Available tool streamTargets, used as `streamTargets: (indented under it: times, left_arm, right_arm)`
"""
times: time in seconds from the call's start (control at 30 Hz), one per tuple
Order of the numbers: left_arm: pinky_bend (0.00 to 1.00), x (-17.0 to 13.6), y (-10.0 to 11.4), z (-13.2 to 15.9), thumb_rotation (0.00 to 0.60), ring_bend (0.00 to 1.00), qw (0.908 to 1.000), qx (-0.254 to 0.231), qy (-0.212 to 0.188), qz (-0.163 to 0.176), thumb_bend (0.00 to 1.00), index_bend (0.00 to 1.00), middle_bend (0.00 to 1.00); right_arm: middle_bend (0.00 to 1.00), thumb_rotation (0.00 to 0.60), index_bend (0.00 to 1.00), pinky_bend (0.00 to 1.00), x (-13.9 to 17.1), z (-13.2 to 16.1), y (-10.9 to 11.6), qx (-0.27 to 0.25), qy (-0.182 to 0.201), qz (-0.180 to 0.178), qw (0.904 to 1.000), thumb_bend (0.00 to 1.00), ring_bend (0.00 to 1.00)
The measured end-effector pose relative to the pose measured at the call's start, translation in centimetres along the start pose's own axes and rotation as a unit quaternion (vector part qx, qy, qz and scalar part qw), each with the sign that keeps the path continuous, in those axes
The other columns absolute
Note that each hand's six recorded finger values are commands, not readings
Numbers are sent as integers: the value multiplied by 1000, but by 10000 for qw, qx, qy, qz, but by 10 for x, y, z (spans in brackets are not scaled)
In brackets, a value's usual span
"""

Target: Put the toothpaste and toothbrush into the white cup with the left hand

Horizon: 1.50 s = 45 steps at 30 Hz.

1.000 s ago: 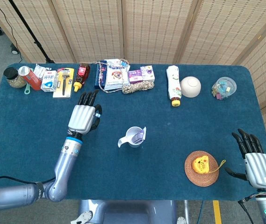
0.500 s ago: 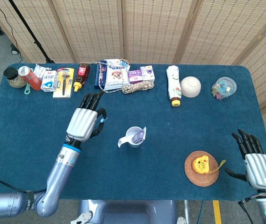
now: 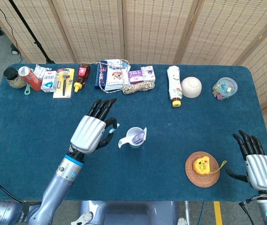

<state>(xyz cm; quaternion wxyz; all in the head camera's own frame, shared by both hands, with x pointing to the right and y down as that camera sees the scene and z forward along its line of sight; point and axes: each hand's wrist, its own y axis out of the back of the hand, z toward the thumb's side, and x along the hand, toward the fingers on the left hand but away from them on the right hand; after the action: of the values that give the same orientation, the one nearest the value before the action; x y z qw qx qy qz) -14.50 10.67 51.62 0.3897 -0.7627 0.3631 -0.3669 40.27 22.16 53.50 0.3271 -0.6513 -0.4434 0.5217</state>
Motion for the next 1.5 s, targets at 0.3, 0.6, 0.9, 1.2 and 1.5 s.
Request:
streamTargets:
  times: [0.3, 0.6, 0.9, 1.2, 1.5]
  left_arm:
    - [0, 5, -21, 19, 600, 0, 9992, -264, -181, -235, 386, 535, 0]
    - [0, 12, -35, 15, 600, 0, 9986, -368, -58, -367, 386, 535, 0]
    - [0, 23, -54, 11, 600, 0, 9973, -561, -17, -473, 386, 536, 0]
    - [0, 31, -71, 8, 600, 0, 9963, -612, 68, -604, 386, 516, 0]
    - [0, 30, -76, 4, 600, 0, 9961, -606, 120, -629, 373, 27, 0]
  right_arm:
    - [0, 600, 0, 0, -1, -4, 2, -35, -39, -20, 10000, 0, 0]
    - [0, 600, 0, 0, -2, -5, 3, -38, -43, -21, 10000, 0, 0]
    - [0, 600, 0, 0, -2, -5, 2, -17, -48, -21, 10000, 0, 0]
    - [0, 600, 0, 0, -4, -6, 2, -16, -67, -9, 10000, 0, 0]
    - [0, 600, 0, 0, -4, -6, 2, -11, -70, -12, 10000, 0, 0]
